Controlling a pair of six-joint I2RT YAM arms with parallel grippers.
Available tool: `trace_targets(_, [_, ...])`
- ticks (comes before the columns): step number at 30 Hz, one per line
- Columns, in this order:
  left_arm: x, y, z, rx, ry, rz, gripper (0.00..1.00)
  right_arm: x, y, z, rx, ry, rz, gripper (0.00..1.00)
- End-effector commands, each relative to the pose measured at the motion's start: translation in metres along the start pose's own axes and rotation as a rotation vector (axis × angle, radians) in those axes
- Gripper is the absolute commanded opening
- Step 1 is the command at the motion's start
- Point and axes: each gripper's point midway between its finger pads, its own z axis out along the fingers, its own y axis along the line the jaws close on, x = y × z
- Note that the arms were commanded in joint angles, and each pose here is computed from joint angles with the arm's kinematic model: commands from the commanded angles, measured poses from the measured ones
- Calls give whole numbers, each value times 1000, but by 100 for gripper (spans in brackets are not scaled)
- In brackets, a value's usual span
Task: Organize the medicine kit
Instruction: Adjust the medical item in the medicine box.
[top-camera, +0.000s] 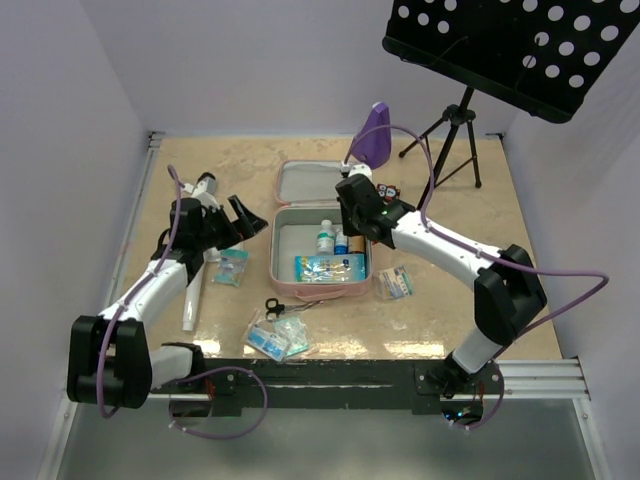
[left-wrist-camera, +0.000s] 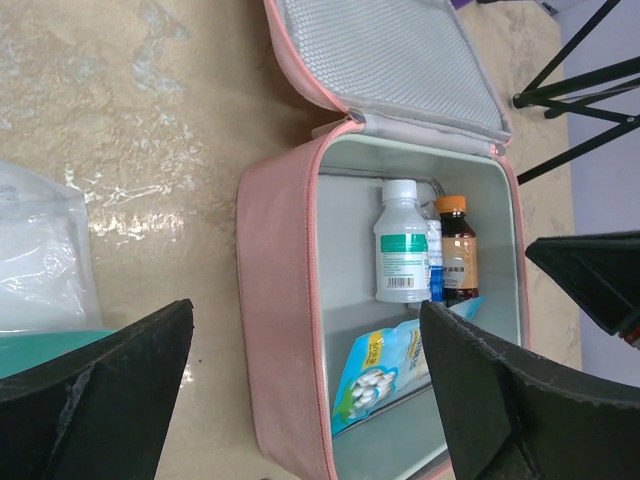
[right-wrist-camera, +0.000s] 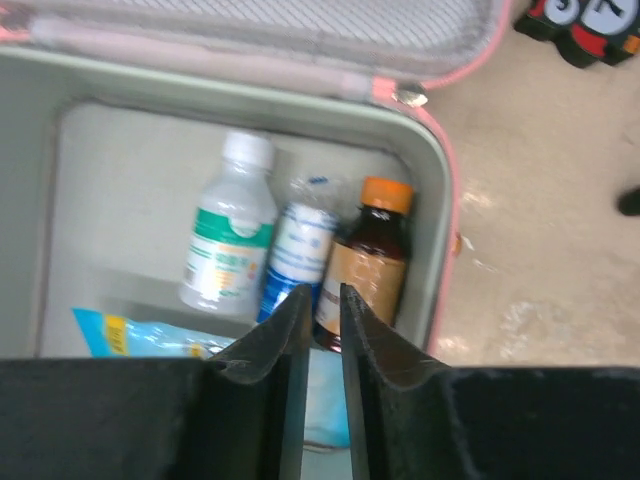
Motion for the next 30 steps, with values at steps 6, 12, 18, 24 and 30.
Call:
trace_targets(6, [1, -17, 9, 96, 16, -97, 100, 37, -34, -12, 109, 71, -73, 0])
trace_targets(12, [-18, -35, 3, 141, -32, -70, 100, 63, -32, -3, 93, 144, -107, 0])
trace_targets(18, [-21, -42, 1, 167, -35, -60, 100, 71, -18, -1, 38, 169, -121, 0])
trace_targets(24, [-15, -41, 3, 174, -26, -67, 100, 92, -12, 3, 26, 219, -146, 0])
trace_targets(30, [-12, -41, 3, 175, -18, -65, 100, 92, -22, 12, 97, 200, -125, 0])
